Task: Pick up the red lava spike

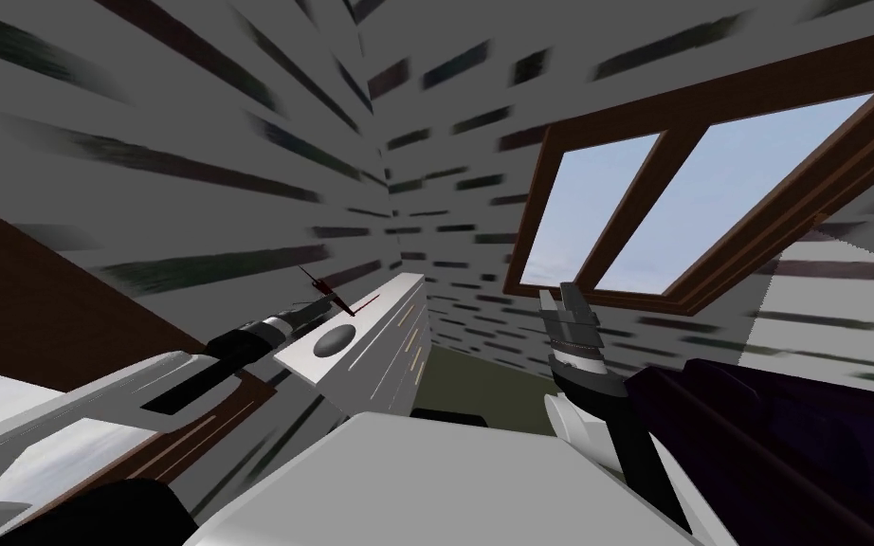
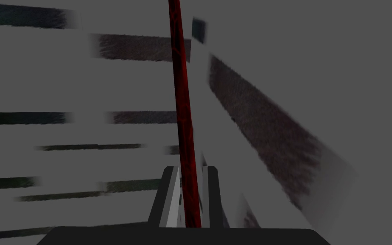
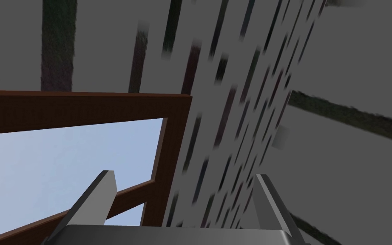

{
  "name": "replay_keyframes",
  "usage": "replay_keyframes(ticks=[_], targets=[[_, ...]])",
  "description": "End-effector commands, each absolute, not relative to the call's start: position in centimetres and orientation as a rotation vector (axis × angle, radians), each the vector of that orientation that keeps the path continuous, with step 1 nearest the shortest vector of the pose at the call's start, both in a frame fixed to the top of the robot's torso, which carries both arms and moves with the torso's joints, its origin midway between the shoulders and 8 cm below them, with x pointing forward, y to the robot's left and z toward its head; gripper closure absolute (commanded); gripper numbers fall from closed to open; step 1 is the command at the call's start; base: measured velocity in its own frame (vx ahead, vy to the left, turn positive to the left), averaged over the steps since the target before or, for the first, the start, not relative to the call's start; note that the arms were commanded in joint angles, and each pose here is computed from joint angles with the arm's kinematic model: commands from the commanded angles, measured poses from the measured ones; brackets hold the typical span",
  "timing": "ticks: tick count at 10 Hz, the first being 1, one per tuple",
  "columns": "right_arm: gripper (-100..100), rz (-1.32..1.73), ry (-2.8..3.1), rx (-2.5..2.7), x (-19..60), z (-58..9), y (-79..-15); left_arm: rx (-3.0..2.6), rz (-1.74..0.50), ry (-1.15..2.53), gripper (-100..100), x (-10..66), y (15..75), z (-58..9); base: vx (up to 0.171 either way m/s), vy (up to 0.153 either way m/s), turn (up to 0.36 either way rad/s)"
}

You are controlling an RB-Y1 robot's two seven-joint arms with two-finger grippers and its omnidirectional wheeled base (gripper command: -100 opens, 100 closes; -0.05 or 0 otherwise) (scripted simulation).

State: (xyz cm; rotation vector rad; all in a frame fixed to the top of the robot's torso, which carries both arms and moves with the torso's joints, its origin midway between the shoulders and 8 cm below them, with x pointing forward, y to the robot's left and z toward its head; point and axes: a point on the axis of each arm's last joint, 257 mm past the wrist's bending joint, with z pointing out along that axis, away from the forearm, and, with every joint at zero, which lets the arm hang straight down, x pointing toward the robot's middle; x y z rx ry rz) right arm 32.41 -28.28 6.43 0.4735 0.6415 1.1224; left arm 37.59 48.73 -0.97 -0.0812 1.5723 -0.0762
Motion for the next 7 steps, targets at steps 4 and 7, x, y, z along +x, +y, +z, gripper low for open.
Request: replay_keyframes(ticks=[4, 7], targets=[[0, 1.122, 0.641, 0.474, 32.4, 6.4, -28.3, -0.049, -0.020, 1.577, 100, 34.5, 49.4, 0.1, 0.056, -0.015, 0.002], [0, 1.123, 0.641, 0.473, 32.4, 6.4, -28.3, -0.055, -0.019, 1.588, 0, 34.3, 49.5, -0.3, 0.013, -0.002, 0.001]])
